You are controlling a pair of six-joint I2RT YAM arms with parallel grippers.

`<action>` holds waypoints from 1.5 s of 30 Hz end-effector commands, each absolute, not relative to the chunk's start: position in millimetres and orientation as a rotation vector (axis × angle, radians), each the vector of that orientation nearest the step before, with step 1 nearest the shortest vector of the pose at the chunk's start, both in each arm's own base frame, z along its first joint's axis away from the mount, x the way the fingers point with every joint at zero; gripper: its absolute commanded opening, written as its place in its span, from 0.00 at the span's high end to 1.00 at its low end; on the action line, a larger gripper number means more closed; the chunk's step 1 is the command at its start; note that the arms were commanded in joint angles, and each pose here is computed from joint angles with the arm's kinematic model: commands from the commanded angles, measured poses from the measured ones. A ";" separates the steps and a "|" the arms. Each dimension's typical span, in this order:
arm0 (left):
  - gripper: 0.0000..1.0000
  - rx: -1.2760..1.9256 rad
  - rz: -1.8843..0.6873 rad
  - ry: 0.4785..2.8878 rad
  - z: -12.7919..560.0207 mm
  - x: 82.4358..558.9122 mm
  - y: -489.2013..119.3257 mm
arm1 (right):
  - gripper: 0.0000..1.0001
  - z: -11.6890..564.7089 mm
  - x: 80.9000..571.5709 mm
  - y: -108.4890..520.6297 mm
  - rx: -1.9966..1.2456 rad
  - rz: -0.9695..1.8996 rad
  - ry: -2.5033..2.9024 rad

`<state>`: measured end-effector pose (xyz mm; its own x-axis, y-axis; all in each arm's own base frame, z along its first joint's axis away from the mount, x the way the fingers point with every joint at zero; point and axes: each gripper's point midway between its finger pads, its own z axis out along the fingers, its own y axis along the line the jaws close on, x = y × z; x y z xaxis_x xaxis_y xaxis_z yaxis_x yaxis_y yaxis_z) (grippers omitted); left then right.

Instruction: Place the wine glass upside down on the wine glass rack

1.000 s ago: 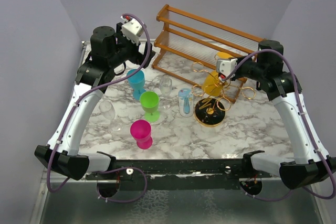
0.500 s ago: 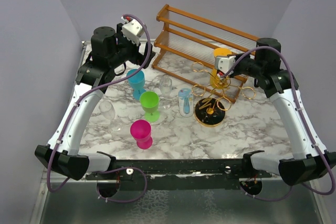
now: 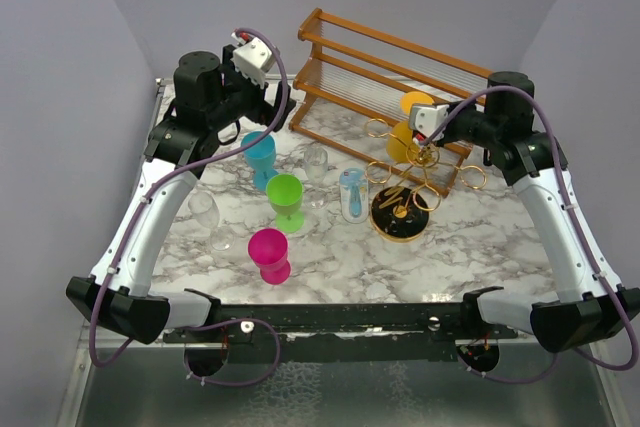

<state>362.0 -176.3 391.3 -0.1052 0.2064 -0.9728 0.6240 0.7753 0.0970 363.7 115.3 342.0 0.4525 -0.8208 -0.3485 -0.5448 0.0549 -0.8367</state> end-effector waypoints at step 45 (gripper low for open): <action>0.18 0.658 -0.107 2.235 226.2 389.3 -87.2 | 0.00 430.9 313.4 108.2 -0.833 0.074 1.443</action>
<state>379.1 -79.6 226.5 -0.5474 0.4319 -0.7168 0.4569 0.8719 0.1763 312.1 108.5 429.4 0.1661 -0.4328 -0.8861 -0.5219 0.7238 -0.4514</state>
